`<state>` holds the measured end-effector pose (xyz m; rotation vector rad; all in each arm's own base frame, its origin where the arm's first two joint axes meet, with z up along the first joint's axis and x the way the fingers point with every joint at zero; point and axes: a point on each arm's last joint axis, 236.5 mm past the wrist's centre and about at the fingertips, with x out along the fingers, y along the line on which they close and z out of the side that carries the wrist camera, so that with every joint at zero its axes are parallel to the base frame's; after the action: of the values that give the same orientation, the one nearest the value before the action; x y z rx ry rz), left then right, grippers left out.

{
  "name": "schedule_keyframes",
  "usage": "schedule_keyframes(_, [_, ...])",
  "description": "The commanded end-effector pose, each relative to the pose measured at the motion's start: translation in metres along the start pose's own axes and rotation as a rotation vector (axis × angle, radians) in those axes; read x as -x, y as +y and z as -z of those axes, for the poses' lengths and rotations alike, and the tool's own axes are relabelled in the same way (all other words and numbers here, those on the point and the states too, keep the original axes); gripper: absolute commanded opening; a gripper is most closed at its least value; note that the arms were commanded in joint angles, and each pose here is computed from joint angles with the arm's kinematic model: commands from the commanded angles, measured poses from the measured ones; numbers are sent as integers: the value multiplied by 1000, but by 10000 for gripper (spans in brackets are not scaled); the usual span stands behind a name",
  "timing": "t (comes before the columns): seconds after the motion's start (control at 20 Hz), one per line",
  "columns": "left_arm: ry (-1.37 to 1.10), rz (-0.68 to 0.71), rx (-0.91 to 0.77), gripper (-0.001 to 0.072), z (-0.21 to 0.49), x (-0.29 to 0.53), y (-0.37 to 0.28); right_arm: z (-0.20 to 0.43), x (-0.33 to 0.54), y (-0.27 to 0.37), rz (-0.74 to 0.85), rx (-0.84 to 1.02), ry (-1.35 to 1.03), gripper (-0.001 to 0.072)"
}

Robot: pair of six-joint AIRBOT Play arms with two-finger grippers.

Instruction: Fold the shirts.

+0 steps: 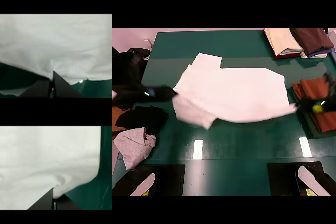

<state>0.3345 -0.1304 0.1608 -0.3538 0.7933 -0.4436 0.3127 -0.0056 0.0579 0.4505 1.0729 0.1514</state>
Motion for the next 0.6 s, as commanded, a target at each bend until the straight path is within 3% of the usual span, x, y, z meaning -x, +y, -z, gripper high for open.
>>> schedule_keyframes(0.0, [-318, -12, -190, 22, -86, 112, -61, -81, 120, 75, 15, 243, -379, 19])
schedule_keyframes(0.25, [-778, 22, -416, 22, -150, 297, -163, -117, 297, 143, 112, 416, -825, 19])
schedule_keyframes(0.4, [-963, 44, -471, 22, -158, 363, -195, -112, 347, 158, 174, 455, -923, 19])
schedule_keyframes(0.55, [-1004, 35, -481, 21, -162, 375, -198, -110, 360, 165, 183, 459, -908, 19])
